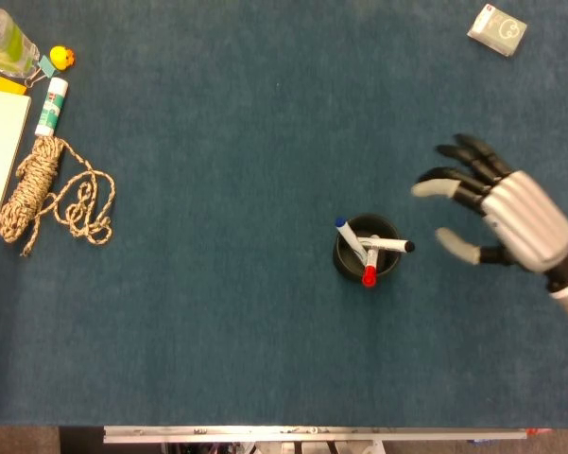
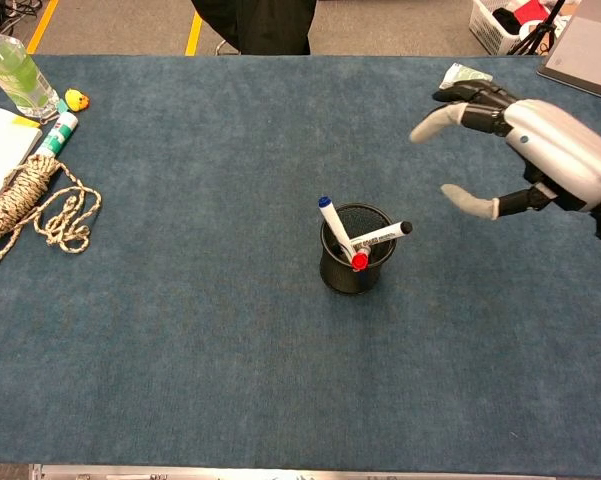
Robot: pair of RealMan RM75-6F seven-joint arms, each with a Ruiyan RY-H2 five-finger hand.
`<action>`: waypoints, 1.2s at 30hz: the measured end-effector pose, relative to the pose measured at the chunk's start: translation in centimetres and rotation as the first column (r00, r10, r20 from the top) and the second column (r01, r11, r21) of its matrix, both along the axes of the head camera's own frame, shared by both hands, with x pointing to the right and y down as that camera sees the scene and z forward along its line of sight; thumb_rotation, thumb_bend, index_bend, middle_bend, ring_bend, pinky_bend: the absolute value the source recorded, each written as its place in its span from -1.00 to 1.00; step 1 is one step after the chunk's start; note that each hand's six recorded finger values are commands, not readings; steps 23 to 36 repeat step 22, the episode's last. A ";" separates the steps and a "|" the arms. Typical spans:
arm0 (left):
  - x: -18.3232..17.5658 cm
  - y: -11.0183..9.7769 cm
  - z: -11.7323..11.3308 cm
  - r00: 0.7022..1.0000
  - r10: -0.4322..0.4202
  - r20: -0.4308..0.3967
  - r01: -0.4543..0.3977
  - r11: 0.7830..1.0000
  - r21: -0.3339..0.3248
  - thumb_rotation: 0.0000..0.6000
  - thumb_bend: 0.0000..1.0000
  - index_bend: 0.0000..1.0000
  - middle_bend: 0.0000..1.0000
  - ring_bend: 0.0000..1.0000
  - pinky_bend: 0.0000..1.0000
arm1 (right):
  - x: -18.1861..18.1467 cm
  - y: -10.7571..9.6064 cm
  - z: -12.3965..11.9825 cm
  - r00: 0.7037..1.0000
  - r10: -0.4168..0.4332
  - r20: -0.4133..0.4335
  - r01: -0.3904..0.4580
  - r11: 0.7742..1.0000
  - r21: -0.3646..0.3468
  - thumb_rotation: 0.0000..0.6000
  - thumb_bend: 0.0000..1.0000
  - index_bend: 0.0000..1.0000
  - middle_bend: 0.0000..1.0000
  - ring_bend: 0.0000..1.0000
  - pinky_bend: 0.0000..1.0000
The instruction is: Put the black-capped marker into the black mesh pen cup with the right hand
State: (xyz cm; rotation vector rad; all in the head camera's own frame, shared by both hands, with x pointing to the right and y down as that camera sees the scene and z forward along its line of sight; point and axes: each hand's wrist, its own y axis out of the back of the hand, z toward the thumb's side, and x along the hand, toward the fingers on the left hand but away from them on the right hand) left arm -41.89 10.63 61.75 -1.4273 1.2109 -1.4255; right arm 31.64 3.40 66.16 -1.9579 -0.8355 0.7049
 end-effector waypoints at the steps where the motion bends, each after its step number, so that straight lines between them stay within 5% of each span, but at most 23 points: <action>1: 0.1 -0.1 0.0 1.000 0.003 -0.002 -0.003 1.000 0.009 1.00 -0.38 -0.47 -0.45 -0.43 -0.67 | 0.8 0.0 -0.2 0.999 0.016 -0.043 -0.014 0.999 0.030 1.00 -0.32 -0.21 -0.30 -0.71 -1.00; 5: 0.7 -0.5 0.1 1.000 0.025 -0.009 -0.025 0.999 0.029 1.00 -0.38 -0.46 -0.45 -0.43 -0.67 | 4.9 0.2 -1.3 0.966 0.128 -0.224 -0.099 0.985 0.138 1.00 -0.32 -0.17 -0.30 -0.71 -1.00; 8: 1.3 -0.6 0.1 0.999 0.045 -0.011 -0.045 0.998 0.040 1.00 -0.38 -0.46 -0.45 -0.43 -0.67 | 8.8 0.8 -2.5 0.905 0.263 -0.334 -0.207 0.959 0.194 1.00 -0.32 -0.17 -0.30 -0.71 -1.00; 18: 2.6 -1.0 0.0 0.997 0.080 -0.008 -0.079 0.995 0.062 1.00 -0.38 -0.46 -0.45 -0.43 -0.67 | 15.9 3.7 -4.8 0.768 0.520 -0.373 -0.449 0.854 0.265 1.00 -0.32 -0.17 -0.29 -0.69 -1.00; 22: 2.9 -1.3 0.6 0.996 0.091 -0.013 -0.090 0.995 0.048 1.00 -0.38 -0.46 -0.45 -0.43 -0.67 | 16.8 4.3 -4.8 0.753 0.555 -0.354 -0.491 0.832 0.258 1.00 -0.32 -0.17 -0.29 -0.69 -1.00; 36: 2.9 -1.3 0.6 0.996 0.091 -0.013 -0.090 0.995 0.048 1.00 -0.38 -0.46 -0.45 -0.43 -0.67 | 16.8 4.3 -4.8 0.753 0.555 -0.354 -0.491 0.832 0.258 1.00 -0.32 -0.17 -0.29 -0.69 -1.00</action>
